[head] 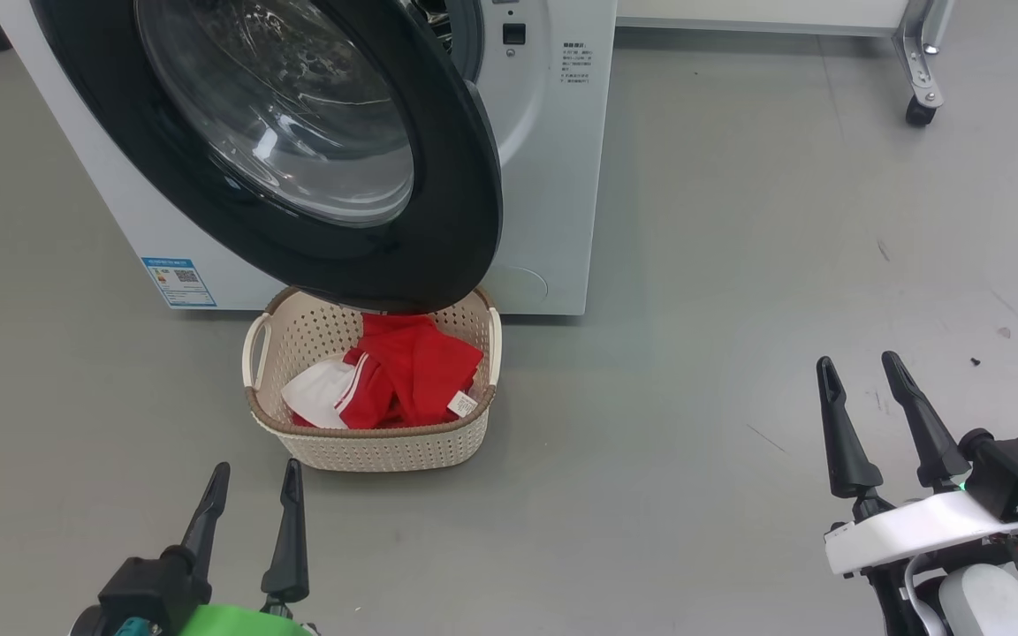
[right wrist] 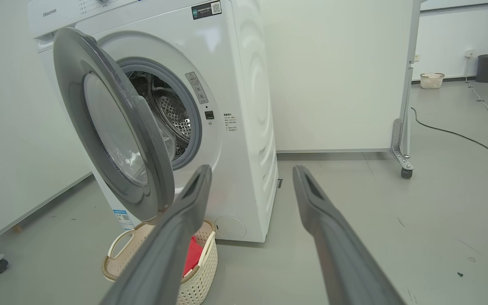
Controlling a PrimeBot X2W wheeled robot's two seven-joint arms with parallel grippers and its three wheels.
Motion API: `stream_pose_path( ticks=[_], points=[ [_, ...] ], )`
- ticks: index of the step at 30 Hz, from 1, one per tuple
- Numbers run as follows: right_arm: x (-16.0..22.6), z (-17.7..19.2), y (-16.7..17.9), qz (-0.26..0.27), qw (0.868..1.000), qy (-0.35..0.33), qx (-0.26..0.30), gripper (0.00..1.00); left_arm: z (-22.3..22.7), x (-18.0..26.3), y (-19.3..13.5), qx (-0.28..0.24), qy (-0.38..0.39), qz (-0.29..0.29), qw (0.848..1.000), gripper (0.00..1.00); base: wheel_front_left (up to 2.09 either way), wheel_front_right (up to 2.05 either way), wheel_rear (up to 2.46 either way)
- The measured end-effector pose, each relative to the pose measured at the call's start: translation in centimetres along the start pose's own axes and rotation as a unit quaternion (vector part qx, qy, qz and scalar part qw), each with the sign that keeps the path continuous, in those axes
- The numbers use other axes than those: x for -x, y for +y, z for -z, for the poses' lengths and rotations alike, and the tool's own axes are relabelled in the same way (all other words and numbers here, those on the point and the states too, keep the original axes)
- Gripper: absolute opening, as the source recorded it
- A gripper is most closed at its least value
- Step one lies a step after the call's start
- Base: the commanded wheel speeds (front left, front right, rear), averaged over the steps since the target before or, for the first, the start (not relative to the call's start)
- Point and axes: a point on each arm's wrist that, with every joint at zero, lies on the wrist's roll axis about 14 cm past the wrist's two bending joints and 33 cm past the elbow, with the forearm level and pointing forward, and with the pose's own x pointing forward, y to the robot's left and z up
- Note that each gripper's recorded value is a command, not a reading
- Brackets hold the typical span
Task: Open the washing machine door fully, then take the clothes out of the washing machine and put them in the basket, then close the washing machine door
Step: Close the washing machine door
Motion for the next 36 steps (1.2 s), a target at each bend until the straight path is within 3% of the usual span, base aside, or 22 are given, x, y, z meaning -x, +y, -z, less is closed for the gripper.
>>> stream_pose_path(
  ticks=[31,32,33,34,35,36],
  points=[
    [0.04,-0.01,0.20,-0.001,1.000,-0.001,-0.001,1.00,0.08,0.36,0.26,-0.002,-0.003,-0.004,1.000,1.00,0.00,0.00,0.00],
    [0.04,0.02,0.27,-0.003,1.000,0.000,-0.001,0.78,0.09,0.37,0.26,-0.002,-0.003,-0.004,1.000,1.00,0.00,0.00,0.00],
    [0.03,0.07,0.38,-0.004,1.000,0.001,-0.002,0.78,0.12,0.38,0.26,-0.001,-0.003,-0.005,1.000,1.00,0.00,0.00,0.00],
    [0.02,0.12,0.41,-0.005,1.000,0.001,-0.002,0.32,0.16,0.38,0.22,-0.001,-0.002,-0.003,1.000,1.00,0.00,0.00,0.00],
    [-0.01,0.19,0.43,-0.005,1.000,0.002,-0.002,0.00,0.20,0.38,0.18,-0.002,-0.002,-0.001,1.000,1.00,0.00,0.00,0.00],
    [-0.02,0.23,0.49,-0.006,1.000,0.003,-0.002,0.00,0.25,0.39,0.19,-0.003,-0.001,-0.001,1.000,1.00,0.00,0.00,0.00]
  ],
)
